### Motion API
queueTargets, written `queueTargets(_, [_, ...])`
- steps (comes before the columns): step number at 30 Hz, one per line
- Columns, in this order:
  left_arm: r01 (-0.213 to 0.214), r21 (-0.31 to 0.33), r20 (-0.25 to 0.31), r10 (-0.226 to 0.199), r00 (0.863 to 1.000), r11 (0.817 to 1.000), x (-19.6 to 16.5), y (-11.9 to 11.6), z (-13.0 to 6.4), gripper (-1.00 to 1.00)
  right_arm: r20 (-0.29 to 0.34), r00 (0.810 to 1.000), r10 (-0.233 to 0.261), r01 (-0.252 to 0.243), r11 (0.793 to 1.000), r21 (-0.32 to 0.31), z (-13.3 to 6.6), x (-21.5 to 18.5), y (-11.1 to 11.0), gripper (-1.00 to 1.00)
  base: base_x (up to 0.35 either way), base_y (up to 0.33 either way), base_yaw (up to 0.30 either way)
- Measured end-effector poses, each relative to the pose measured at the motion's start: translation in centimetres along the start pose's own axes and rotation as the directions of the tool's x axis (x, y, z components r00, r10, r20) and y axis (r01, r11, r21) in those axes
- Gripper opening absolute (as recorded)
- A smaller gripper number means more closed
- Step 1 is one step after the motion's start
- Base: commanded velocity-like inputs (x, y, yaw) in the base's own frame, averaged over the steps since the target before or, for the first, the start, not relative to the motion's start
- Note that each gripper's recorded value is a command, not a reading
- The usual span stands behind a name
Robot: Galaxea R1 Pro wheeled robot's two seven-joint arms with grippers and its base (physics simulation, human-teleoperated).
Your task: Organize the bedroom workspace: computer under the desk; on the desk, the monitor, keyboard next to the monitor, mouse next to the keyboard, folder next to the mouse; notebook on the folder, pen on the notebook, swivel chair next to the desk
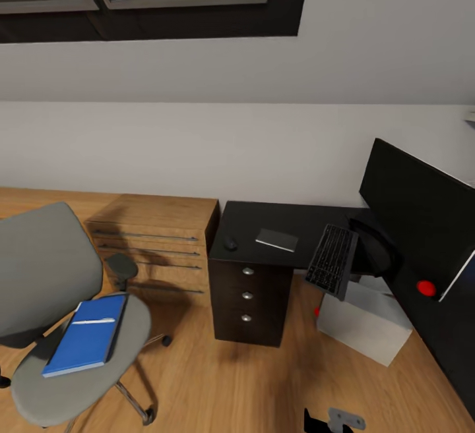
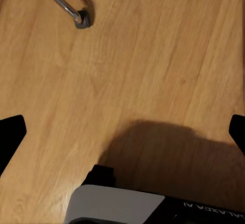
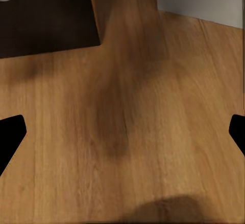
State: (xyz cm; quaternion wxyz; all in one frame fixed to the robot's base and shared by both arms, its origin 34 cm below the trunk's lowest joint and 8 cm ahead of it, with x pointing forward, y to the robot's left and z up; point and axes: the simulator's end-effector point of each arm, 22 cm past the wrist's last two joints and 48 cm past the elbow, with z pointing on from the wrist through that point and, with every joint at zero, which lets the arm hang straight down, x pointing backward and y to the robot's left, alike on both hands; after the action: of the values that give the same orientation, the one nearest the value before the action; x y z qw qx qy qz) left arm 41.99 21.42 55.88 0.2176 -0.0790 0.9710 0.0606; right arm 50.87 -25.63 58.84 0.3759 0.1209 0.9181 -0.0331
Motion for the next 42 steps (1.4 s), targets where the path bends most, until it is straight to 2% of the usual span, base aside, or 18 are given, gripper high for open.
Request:
queueTargets(8, [0.001, -0.001, -0.004, -0.001, 1.0, 1.0, 0.2, 0.0, 0.0, 1.0, -0.014, 1.0, 0.0, 0.0, 1.0, -0.005, -0.1, 0.6, 0.2, 1.0, 0.004, 0.005, -0.236])
queueTargets(15, [-0.011, -0.01, -0.039, 0.01, 0.999, 1.0, 1.9, 0.4, 0.2, 1.0, -0.034, 0.999, 0.001, -0.002, 1.0, -0.016, -0.3, 1.7, 1.0, 1.0, 0.0, 0.16, -0.133])
queueTargets(19, [-0.002, 0.0, -0.019, 0.002, 1.0, 1.0, 0.9, -0.2, 0.1, 1.0, -0.022, 1.0, -0.011, 0.01, 1.0, -0.024, -0.2, 1.2, 1.3, 1.0, 0.0, 0.066, -0.012])
queueTargets(23, [0.026, 0.037, 0.061, -0.028, 0.998, 0.999, -3.2, -1.9, -0.6, 1.0, 0.025, 1.0, -0.016, 0.017, 0.999, -0.035, 0.0, -1.0, 2.4, 1.0, 0.0, 0.022, -0.004])
queueTargets(25, [0.041, 0.06, 0.109, -0.047, 0.993, 0.997, -5.7, -2.8, -1.1, 1.0, 0.074, 0.997, -0.014, 0.017, 0.999, -0.041, 0.2, -3.3, 3.3, 1.0, 0.0, 0.009, -0.002])
queueTargets(29, [0.058, 0.092, 0.169, -0.073, 0.983, 0.994, -8.9, -3.9, -2.1, 1.0, 0.116, 0.993, -0.018, 0.024, 0.999, -0.048, 0.3, -5.6, 4.2, 1.0, 0.0, 0.005, -0.001])
queueTargets(30, [0.065, 0.109, 0.196, -0.085, 0.977, 0.992, -10.5, -4.4, -2.7, 1.0, 0.116, 0.993, -0.027, 0.032, 0.998, -0.048, 0.4, -6.2, 4.2, 1.0, 0.0, 0.002, 0.0])
queueTargets(33, [0.069, 0.137, 0.228, -0.099, 0.969, 0.988, -12.9, -5.3, -3.8, 1.0, 0.102, 0.994, -0.038, 0.042, 0.998, -0.042, 0.6, -6.9, 4.0, 1.0, 0.0, 0.001, 0.0])
queueTargets(42, [0.034, 0.234, 0.255, -0.095, 0.962, 0.972, -19.1, -8.8, -8.7, 1.0, 0.071, 0.996, -0.061, 0.061, 0.998, 0.005, 0.8, -12.9, 2.1, 1.0, 0.0, 0.0, 0.0])
